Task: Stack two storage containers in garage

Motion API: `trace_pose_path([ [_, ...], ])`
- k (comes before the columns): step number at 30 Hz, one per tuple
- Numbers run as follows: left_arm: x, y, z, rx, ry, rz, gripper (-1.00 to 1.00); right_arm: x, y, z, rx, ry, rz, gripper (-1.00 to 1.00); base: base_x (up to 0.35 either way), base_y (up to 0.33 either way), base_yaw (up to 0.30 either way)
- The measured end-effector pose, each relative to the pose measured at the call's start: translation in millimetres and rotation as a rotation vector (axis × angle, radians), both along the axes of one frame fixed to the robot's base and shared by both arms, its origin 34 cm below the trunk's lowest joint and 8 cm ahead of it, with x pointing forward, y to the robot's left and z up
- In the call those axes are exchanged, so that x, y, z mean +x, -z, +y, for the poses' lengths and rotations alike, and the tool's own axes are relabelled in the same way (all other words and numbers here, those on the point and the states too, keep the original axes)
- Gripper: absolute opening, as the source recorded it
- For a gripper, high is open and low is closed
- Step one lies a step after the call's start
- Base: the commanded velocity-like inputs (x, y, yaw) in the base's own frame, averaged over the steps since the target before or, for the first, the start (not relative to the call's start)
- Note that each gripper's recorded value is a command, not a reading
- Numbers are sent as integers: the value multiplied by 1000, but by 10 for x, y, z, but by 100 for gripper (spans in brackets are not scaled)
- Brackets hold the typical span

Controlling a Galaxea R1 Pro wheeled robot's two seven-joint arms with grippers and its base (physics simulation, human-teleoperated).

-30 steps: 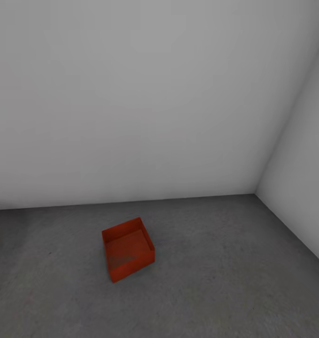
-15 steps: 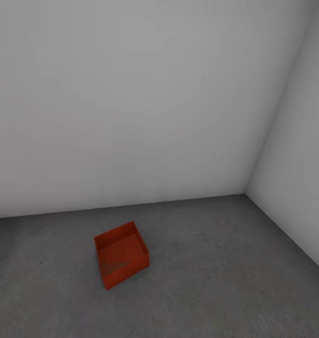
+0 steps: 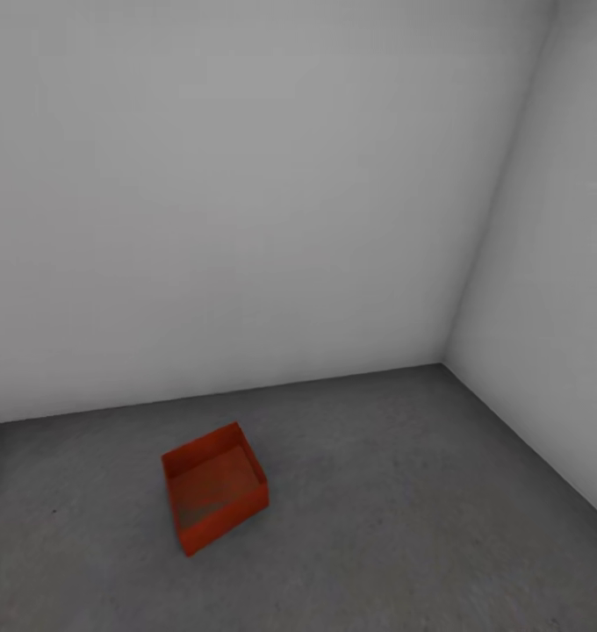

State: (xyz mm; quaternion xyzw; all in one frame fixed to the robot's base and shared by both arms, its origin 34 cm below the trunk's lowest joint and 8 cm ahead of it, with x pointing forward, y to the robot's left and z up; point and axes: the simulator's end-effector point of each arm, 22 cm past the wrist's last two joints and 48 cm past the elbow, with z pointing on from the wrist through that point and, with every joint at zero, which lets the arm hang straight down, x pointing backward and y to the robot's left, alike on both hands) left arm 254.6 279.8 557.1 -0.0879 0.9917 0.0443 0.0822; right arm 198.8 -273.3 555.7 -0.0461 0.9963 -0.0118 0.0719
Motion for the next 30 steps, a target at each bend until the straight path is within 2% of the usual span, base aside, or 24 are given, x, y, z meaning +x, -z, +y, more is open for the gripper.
trace_pose_path([
  [30,177,-60,-11,-2,0,-46,100,178,-35,-1,0,-3,-46,100,0,0,-133],
])
